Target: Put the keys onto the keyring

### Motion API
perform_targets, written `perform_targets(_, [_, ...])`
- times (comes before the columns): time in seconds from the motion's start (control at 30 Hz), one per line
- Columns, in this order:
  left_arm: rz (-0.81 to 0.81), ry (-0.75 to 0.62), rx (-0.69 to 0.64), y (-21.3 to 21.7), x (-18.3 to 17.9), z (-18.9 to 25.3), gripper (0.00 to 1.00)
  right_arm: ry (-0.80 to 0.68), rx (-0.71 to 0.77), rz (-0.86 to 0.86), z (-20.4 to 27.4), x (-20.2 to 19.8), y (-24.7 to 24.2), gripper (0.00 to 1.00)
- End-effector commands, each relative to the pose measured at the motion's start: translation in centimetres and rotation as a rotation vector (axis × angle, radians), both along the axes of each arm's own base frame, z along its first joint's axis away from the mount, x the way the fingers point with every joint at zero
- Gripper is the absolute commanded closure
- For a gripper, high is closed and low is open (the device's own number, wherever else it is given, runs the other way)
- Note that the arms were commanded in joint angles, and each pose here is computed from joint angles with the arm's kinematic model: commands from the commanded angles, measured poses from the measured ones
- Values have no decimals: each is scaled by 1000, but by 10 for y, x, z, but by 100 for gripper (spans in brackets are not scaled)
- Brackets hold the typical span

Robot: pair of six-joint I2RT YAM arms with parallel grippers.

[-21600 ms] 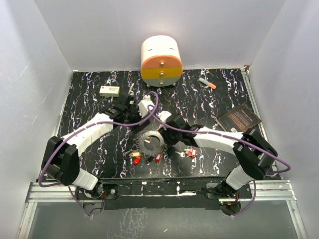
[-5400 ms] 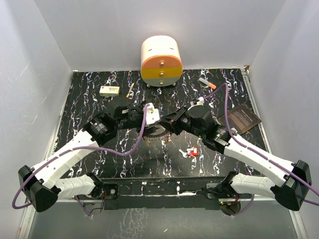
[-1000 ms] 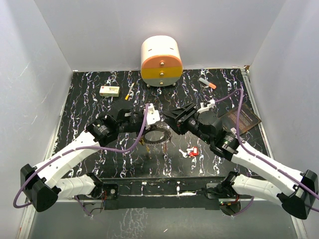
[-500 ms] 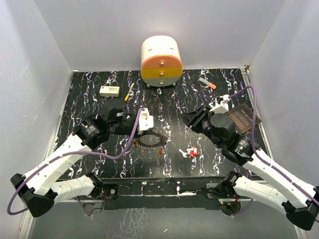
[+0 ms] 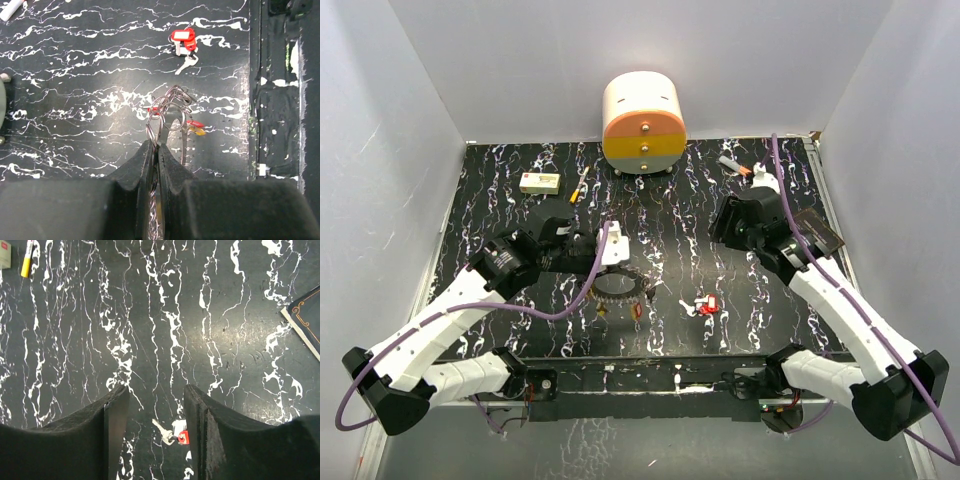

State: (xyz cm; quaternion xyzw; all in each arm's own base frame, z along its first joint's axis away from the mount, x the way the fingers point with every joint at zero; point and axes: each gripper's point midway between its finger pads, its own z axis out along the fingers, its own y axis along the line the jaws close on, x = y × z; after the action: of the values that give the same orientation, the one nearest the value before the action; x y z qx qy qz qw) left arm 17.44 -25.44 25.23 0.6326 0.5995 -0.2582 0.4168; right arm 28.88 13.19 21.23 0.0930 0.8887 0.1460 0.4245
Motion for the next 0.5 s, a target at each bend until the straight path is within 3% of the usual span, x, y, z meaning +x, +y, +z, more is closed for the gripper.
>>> perform_targets(0.0, [-49, -140, 16, 9, 2, 12, 100, 7, -2, 101, 0, -4, 4, 46])
perform_targets(0.47, [-252, -542, 198, 31, 14, -15, 100, 137, 30, 149, -63, -6, 20, 50])
